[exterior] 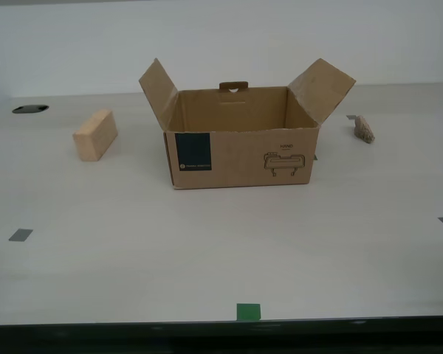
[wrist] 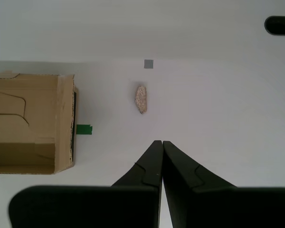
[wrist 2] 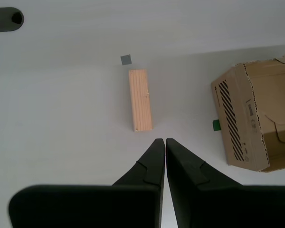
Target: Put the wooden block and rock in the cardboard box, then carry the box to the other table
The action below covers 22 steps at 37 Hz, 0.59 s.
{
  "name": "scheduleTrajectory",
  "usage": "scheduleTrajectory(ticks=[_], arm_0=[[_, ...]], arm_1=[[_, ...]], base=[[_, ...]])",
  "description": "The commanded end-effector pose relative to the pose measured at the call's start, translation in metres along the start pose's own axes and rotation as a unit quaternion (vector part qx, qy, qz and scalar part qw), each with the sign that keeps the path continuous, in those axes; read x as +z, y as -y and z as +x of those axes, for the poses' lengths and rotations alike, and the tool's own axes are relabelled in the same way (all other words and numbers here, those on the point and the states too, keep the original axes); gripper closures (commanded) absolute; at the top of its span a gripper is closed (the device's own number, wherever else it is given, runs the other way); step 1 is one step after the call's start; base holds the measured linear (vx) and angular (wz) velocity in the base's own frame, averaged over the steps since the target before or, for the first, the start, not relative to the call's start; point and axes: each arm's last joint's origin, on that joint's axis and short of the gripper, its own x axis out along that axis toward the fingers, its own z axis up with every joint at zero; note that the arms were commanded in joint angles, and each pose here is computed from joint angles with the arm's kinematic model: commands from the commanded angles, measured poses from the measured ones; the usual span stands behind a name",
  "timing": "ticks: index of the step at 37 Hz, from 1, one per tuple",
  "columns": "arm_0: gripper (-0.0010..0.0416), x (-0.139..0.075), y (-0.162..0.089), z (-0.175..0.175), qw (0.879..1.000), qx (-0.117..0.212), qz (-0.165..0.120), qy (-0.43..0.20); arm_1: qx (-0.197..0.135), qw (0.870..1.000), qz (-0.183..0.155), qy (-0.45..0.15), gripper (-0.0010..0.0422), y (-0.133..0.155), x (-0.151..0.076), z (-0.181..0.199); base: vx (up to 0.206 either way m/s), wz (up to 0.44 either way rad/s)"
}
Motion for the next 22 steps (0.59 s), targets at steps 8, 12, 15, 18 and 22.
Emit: scheduleTrajectory(ticks=[8,12,15,18,22], arm_0=[[0.0406,0.005,0.000,0.006,1.000,0.000,-0.001,0.004],[0.0406,0.005,0.000,0.006,1.000,0.000,0.000,0.007],[0.0406,0.005,0.000,0.006,1.000,0.000,0.000,0.007],[0.0406,0.005,0.000,0.006,1.000,0.000,0.000,0.008],[0.0406,0.005,0.000,0.006,1.000,0.000,0.000,0.008]], arm_1=[[-0.009,1.000,0.008,-0.017,0.0412,0.002,0.017,0.022],[-0.012,1.000,0.012,-0.022,0.0412,0.005,0.023,0.028],[-0.014,1.000,0.015,-0.022,0.0412,0.006,0.025,0.029],[-0.014,1.000,0.016,-0.022,0.0412,0.008,0.025,0.029],[-0.014,1.000,0.016,-0.022,0.0412,0.008,0.024,0.029]], base=[[0.000,0.000],[0.000,0.000],[0.000,0.000],[0.000,0.000],[0.000,0.000]])
